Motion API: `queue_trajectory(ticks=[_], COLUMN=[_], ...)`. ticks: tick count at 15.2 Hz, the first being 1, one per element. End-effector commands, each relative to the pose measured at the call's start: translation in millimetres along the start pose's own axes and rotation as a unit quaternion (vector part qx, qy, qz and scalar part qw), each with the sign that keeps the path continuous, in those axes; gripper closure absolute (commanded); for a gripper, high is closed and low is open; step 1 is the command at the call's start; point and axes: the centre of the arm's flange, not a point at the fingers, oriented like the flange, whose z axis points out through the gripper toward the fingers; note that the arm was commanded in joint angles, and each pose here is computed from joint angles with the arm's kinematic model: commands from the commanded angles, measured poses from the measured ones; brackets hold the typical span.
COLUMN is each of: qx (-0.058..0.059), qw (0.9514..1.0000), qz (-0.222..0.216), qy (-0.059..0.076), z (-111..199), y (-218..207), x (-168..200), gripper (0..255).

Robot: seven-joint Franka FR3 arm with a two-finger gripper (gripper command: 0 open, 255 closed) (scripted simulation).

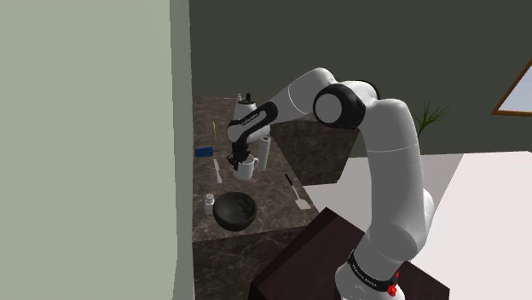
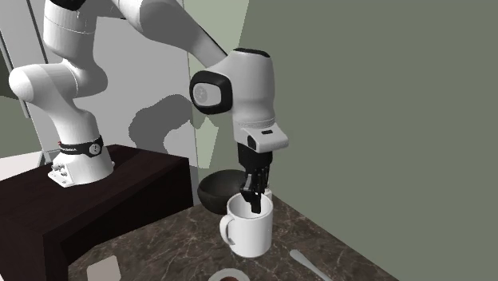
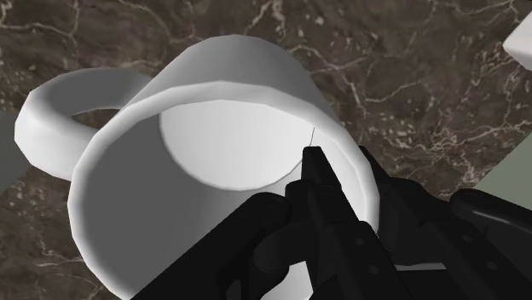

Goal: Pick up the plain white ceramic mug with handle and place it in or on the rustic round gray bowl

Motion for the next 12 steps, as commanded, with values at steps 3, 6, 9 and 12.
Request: queue_trajectory(ticks=[3, 6, 9, 12], qx=[0.0, 0.0, 0.0, 0.0], qw=[1.0, 1.0, 1.0, 1.0], qz=[0.0, 0.0, 0.0, 0.0], qy=[0.0, 0.0, 0.0, 0.0], z=[-21.8, -37.6, -53.5, -69.3], y=[-0.4, -0.2, 0.0, 0.1], x=[0.2, 1.0, 1.9, 2.7], gripper=[255, 255, 255, 255])
